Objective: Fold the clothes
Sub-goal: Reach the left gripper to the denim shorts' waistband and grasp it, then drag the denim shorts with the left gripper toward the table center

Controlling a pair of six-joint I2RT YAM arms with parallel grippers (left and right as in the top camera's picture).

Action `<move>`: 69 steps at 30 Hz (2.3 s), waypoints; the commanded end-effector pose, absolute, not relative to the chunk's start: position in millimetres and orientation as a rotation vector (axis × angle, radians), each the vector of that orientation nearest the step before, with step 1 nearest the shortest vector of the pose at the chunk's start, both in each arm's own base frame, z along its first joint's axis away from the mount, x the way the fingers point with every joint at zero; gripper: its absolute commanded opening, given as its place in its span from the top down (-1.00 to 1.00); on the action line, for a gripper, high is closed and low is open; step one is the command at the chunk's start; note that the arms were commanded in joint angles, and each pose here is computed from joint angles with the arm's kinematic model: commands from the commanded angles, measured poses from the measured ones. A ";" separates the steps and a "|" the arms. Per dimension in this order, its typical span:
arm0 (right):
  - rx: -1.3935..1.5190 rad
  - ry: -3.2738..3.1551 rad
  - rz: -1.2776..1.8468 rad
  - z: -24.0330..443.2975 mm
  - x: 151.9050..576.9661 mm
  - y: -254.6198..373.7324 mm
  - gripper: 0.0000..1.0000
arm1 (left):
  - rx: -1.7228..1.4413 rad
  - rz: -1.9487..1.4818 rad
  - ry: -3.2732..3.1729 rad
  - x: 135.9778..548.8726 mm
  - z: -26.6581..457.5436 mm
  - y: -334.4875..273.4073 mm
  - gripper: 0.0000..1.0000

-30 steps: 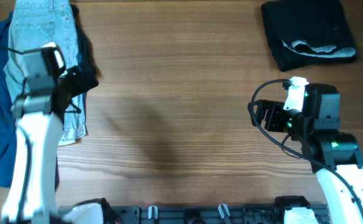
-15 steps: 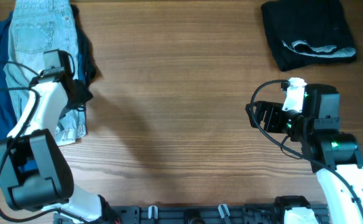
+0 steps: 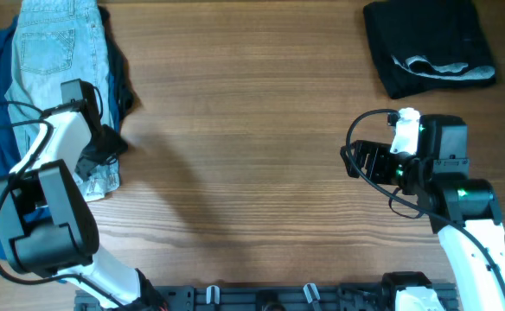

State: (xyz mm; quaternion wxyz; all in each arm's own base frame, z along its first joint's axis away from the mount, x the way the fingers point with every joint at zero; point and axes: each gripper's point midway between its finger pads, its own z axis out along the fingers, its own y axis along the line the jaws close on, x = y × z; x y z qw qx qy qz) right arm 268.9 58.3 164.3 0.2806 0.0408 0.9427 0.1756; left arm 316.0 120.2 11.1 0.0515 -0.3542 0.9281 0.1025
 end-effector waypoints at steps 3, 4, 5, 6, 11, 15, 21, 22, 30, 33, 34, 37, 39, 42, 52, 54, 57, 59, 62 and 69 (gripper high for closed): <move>0.104 2.513 0.500 171.8 272.2 62.7 -1.00 | -1.105 0.364 2.919 294.4 -0.5 118.2 -0.07; 0.105 2.513 0.496 171.8 272.3 62.2 -0.99 | -1.104 0.387 2.924 291.9 0.1 119.9 0.12; 0.104 2.513 0.496 171.8 272.3 62.2 -0.99 | -1.104 0.395 2.927 290.7 0.3 120.3 0.19; 0.104 2.513 0.496 171.7 272.3 62.2 -0.99 | -1.104 0.396 2.929 290.2 0.3 120.2 0.25; 0.103 2.510 0.496 172.2 272.9 62.3 -1.00 | -1.104 0.384 2.925 292.6 2.8 119.5 0.92; 0.103 2.509 0.496 172.3 273.1 62.3 -0.99 | -1.061 0.274 2.880 313.4 37.0 109.5 0.92; 0.103 2.505 0.496 172.8 273.8 62.3 -0.99 | -0.964 0.134 2.762 336.5 93.9 94.3 0.92; 0.102 2.503 0.496 173.2 274.2 62.3 -0.99 | -0.960 0.133 2.761 335.8 95.9 93.4 0.92; 0.101 2.498 0.496 173.9 275.2 62.4 -1.00 | -0.919 -0.057 2.863 325.2 91.6 66.1 0.92; 0.100 2.498 0.496 173.9 275.2 62.4 -0.99 | -0.452 -0.734 2.737 365.5 141.9 -12.5 0.92; 0.100 2.498 0.496 173.9 275.2 62.4 -0.99 | -0.331 -0.838 2.656 376.0 166.5 -28.7 0.92; 0.100 2.498 0.496 173.9 275.2 62.3 -0.99 | -0.064 -0.938 2.524 383.2 215.0 -65.3 0.92; 0.099 2.496 0.496 174.2 275.6 62.4 -0.99 | 0.102 -0.973 2.538 362.5 227.4 -103.4 0.92; 0.098 2.491 0.496 174.9 276.6 62.4 -0.99 | 0.376 -1.026 2.633 317.5 220.1 -152.6 0.92; 0.118 2.504 0.417 170.9 276.4 52.4 -1.00 | 0.504 -0.583 2.884 282.4 181.7 -154.9 -0.52; 0.120 2.508 0.400 170.0 276.1 50.3 -0.99 | 0.222 -0.484 2.845 316.4 183.0 -126.7 -1.00; 0.121 2.508 0.397 170.0 276.3 49.9 -0.99 | -0.082 -0.516 2.673 370.2 197.7 -101.8 -1.00; 0.121 2.508 0.398 169.9 276.2 50.0 -1.00 | -0.190 -0.541 2.569 405.7 200.4 -94.2 -1.00; 0.119 2.512 0.403 169.4 275.1 50.7 -0.99 | -0.263 -0.564 2.566 439.6 166.5 -99.2 -1.00; 0.122 2.523 0.402 167.8 273.0 50.5 -0.99 | -0.398 -0.561 2.608 485.3 75.3 -103.8 -0.82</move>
